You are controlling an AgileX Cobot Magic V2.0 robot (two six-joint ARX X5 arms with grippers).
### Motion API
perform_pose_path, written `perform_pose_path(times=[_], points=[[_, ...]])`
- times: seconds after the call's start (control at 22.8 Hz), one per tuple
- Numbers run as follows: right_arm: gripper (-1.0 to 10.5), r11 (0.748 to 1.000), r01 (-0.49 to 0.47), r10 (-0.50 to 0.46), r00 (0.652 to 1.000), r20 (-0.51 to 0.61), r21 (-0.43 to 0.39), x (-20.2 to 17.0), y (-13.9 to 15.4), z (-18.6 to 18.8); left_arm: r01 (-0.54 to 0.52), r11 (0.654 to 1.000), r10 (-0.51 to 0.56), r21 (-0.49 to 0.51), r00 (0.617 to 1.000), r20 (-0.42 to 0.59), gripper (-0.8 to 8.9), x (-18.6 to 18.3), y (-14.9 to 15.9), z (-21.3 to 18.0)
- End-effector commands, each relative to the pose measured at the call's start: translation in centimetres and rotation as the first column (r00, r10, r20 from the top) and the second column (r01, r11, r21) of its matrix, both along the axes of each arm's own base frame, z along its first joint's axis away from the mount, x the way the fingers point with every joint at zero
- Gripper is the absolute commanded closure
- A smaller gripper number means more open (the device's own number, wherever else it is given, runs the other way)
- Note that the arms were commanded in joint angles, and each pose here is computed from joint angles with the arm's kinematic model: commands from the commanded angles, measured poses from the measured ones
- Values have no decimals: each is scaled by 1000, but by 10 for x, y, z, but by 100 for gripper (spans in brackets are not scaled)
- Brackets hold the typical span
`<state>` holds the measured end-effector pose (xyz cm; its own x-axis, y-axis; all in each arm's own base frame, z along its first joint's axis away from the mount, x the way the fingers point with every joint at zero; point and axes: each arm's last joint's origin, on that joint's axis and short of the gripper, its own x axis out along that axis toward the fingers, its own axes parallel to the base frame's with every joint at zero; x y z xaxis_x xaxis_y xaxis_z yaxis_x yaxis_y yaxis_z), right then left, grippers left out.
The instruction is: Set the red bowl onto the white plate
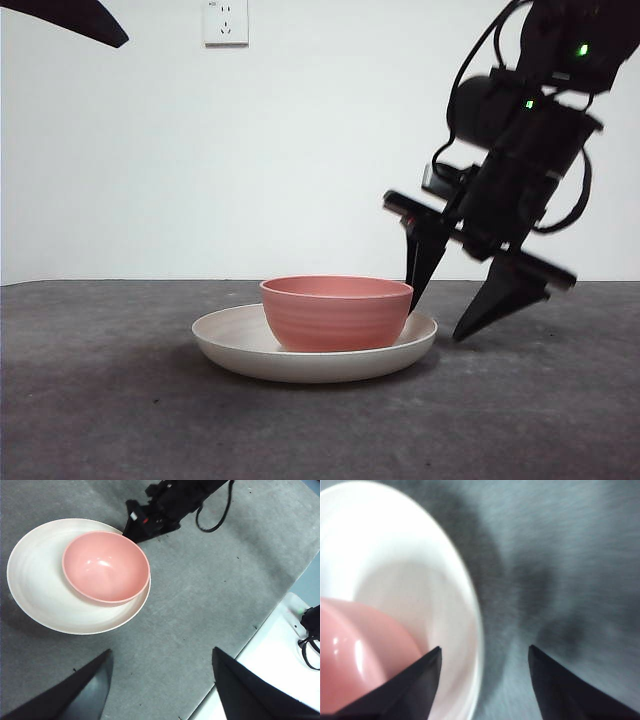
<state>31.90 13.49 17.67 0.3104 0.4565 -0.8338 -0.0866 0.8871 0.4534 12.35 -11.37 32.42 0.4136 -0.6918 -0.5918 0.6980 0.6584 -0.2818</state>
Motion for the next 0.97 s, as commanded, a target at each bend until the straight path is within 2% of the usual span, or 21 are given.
perform_pose_path(times=[0.04, 0.13, 0.26, 0.4, 0.48, 0.7, 0.97], points=[[666, 999, -28, 30, 987, 160, -16, -7, -3, 43, 16, 1000, -16, -2, 1000, 8, 501, 1, -2, 2], [666, 998, -58, 64, 966, 251, -31, -24, -10, 75, 16, 1000, -16, -2, 1000, 8, 502, 1, -2, 2], [667, 986, -157, 168, 922, 349, -60, -65, -20, 120, 16, 1000, -16, 3, 1000, 3, 502, 0, -2, 1], [667, 965, -243, 263, 880, 396, -101, -108, -28, 149, 16, 1000, -16, 7, 1000, -2, 502, 0, -2, 1], [667, 950, -291, 310, 869, 385, -110, -136, -32, 159, 16, 1000, -16, 7, 1000, -2, 502, 0, -2, 1], [667, 932, -349, 356, 827, 435, -100, -169, -35, 156, 16, 1000, -16, 8, 1000, -3, 502, 0, -2, 1], [667, 915, -397, 387, 820, 422, -68, -197, -38, 121, 16, 1000, -16, 9, 1000, -4, 502, 0, -2, 1]])
